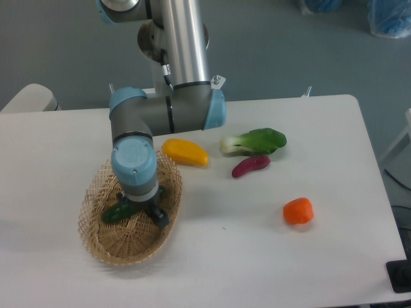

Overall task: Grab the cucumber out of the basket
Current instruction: 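Lower the gripper over the green cucumber in the wicker basket, then close the gripper around the middle of the cucumber, then lift the grasped cucumber up out of the basket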

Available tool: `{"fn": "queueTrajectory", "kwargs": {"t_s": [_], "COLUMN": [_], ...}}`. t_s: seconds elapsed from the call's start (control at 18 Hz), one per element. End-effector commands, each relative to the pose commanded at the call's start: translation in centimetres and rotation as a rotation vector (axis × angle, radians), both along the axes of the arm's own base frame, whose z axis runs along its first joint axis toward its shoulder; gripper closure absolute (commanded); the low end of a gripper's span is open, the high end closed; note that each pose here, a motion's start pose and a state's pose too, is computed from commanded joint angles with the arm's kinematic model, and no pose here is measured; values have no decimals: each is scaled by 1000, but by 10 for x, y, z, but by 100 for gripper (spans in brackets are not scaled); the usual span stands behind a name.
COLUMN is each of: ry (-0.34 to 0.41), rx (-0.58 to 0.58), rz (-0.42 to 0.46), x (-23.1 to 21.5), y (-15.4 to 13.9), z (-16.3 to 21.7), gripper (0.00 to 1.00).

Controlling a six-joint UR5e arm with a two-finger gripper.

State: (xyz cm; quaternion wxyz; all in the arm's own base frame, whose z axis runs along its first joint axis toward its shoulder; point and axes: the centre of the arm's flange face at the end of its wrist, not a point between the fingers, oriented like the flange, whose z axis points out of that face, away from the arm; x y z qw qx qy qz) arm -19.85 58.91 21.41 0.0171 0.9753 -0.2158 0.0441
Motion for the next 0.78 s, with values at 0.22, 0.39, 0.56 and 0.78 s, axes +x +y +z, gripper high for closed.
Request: {"fn": "queueTrajectory", "kwargs": {"t_s": [0.22,0.39,0.56,0.78], "ry": [21,33,37,41], "rx": [19,27,30,37], "rz": [27,41,45,47], "x": [10,12,14,13], "y": [7,4,5,6], "z": [-5,-12,-12,-7], "gripper": [0,16,51,67]}}
